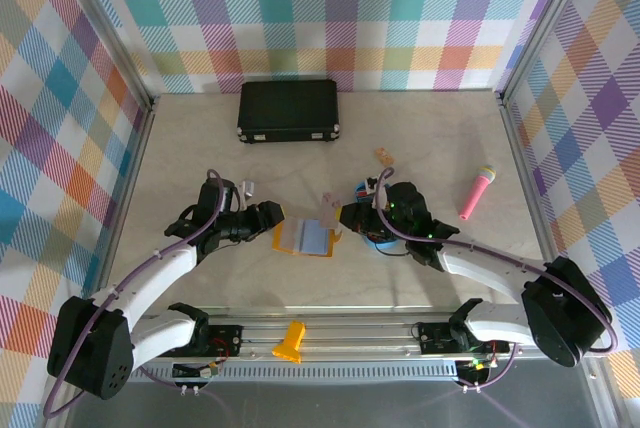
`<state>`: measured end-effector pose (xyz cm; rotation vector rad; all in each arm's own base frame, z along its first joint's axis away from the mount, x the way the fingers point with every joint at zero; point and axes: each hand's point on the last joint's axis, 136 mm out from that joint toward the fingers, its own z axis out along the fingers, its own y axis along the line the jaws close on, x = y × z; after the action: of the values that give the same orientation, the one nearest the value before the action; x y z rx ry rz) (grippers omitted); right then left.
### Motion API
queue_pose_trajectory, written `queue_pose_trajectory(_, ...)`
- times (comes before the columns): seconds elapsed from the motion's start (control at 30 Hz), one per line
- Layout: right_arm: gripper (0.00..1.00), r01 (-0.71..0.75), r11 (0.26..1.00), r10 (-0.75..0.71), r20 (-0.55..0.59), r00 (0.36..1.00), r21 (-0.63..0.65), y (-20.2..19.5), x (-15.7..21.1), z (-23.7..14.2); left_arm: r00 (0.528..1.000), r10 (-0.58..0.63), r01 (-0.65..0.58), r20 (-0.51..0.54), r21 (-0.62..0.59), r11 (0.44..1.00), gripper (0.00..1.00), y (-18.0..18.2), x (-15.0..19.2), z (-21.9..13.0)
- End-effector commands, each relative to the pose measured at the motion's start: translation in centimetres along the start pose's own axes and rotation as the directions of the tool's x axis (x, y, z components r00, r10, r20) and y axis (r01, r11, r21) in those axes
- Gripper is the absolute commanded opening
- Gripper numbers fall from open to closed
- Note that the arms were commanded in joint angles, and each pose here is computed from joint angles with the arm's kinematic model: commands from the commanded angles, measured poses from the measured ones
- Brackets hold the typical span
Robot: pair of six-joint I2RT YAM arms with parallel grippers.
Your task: Put the credit cards into the card holder
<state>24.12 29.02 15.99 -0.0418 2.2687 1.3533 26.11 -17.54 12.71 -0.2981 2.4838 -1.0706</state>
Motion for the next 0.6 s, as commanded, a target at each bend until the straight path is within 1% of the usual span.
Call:
queue_pose_trajectory(0.0,0.0,0.007,0.999,-0.007,-0.004,1.0,0.045,-0.8,0.7,0.7,1.0,0.01,-0.01,-0.001,0.008,1.0,0.58,-0.2,-0.5,0.1)
queue_pose_trajectory(0.07,0.0,-0.005,0.998,0.006,-0.003,1.0,0.061,-1.1,0.9,1.1,1.0,-0.012,0.013,-0.013,0.033,0.999,0.56,-0.3,-0.3,0.8)
queue_pose_trajectory(0.17,0.0,-0.022,0.997,0.023,-0.01,1.0,0.08,-1.4,1.5,1.7,0.999,-0.037,0.039,-0.027,0.102,0.994,0.5,-0.9,-0.3,1.6)
queue_pose_trajectory(0.2,0.0,-0.023,0.996,0.024,-0.011,1.0,0.086,-1.5,1.7,1.8,0.999,-0.04,0.043,-0.03,0.109,0.993,0.48,-1.0,-0.3,1.7)
queue_pose_trajectory(0.3,0.0,-0.033,0.992,0.035,-0.017,0.999,0.123,-2.1,2.4,2.1,0.999,-0.035,0.037,-0.026,0.085,0.996,0.43,-0.5,-0.3,1.8)
queue_pose_trajectory(0.37,0.0,-0.037,0.99,0.04,-0.019,0.999,0.138,-2.4,2.6,2.3,0.998,-0.043,0.045,-0.036,0.06,0.997,0.42,0.2,0.0,2.1)
queue_pose_trajectory(0.47,0.0,-0.025,0.989,0.032,-0.043,0.999,0.147,-2.6,3.1,2.8,0.995,-0.066,0.07,-0.071,0.064,0.995,0.37,0.7,0.6,3.0)
queue_pose_trajectory(0.57,0.0,-0.021,0.987,0.031,-0.062,0.998,0.157,-2.6,3.3,3.2,0.995,-0.073,0.078,-0.066,0.073,0.994,0.34,1.0,0.7,3.5)
